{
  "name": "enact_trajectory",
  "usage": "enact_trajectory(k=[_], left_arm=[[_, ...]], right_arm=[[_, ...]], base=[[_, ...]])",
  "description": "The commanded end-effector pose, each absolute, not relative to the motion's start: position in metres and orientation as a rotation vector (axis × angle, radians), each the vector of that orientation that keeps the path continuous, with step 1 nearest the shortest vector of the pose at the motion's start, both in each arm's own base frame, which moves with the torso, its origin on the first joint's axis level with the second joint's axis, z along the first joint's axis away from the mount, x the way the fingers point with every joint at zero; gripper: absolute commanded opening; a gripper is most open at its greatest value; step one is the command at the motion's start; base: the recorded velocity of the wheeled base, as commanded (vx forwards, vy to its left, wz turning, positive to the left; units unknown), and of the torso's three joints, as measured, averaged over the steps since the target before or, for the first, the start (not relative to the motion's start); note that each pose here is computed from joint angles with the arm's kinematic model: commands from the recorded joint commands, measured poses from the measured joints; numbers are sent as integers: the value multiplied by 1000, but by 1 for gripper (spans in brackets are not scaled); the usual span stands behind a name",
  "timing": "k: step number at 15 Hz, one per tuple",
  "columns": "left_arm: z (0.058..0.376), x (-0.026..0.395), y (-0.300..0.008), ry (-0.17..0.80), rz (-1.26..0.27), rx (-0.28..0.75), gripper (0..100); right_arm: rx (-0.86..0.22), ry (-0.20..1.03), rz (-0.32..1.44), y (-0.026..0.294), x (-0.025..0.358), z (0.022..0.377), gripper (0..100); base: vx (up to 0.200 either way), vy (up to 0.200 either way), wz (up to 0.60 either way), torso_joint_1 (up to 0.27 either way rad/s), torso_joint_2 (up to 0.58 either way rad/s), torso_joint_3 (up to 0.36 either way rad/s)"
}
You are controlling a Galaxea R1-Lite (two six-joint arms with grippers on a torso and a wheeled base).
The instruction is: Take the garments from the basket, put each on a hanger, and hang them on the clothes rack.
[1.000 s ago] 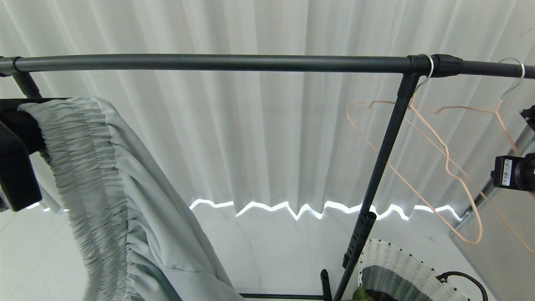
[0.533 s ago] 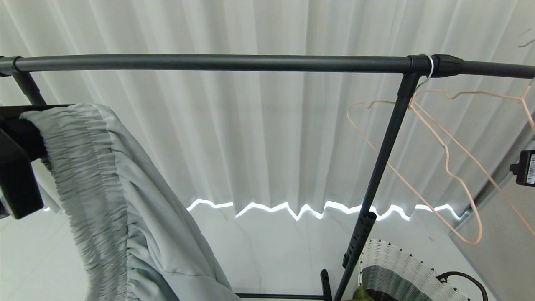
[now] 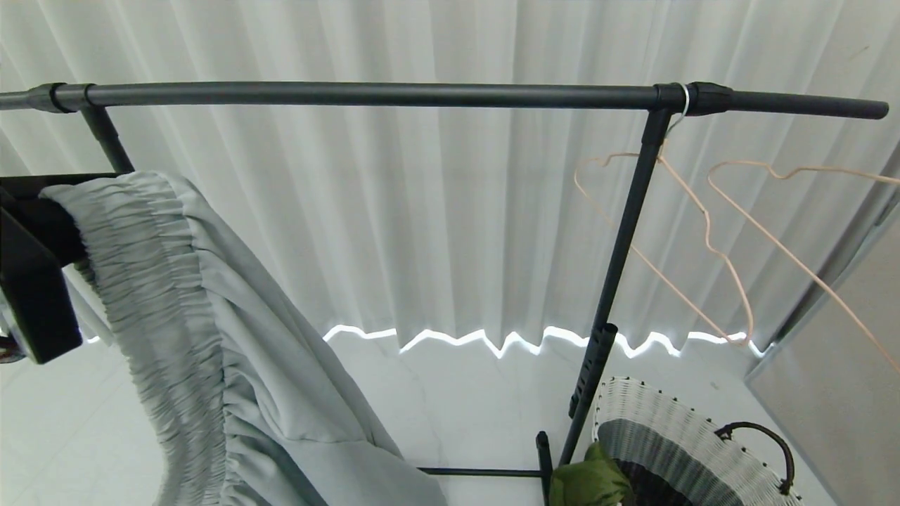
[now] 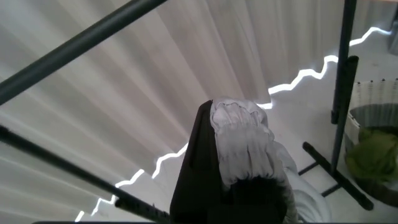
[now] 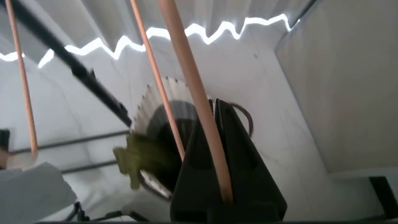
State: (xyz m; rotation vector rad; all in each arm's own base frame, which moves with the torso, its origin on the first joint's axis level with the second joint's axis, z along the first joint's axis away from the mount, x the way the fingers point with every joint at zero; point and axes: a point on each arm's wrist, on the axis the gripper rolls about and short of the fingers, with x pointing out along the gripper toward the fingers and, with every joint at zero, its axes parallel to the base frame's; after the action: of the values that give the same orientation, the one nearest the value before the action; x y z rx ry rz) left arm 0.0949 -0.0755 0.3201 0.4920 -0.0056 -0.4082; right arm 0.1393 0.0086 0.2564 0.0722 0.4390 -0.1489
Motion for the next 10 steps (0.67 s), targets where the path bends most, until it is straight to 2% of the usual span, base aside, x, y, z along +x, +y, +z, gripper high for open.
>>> enact_trajectory(k=[1, 4, 10], left_arm=[[320, 95, -75, -6, -408, 490, 0], [320, 95, -75, -7, -408, 489, 0], [321, 96, -77, -21, -407, 525, 0]], right_arm=[[60, 427, -144, 8, 128, 254, 0], [54, 430, -142, 7, 126, 252, 0], [54, 432, -139, 8, 127, 252, 0]], base=[[-200, 0, 0, 2, 12, 2], [-200, 0, 0, 1, 2, 5], [0, 0, 0, 0, 0, 0]])
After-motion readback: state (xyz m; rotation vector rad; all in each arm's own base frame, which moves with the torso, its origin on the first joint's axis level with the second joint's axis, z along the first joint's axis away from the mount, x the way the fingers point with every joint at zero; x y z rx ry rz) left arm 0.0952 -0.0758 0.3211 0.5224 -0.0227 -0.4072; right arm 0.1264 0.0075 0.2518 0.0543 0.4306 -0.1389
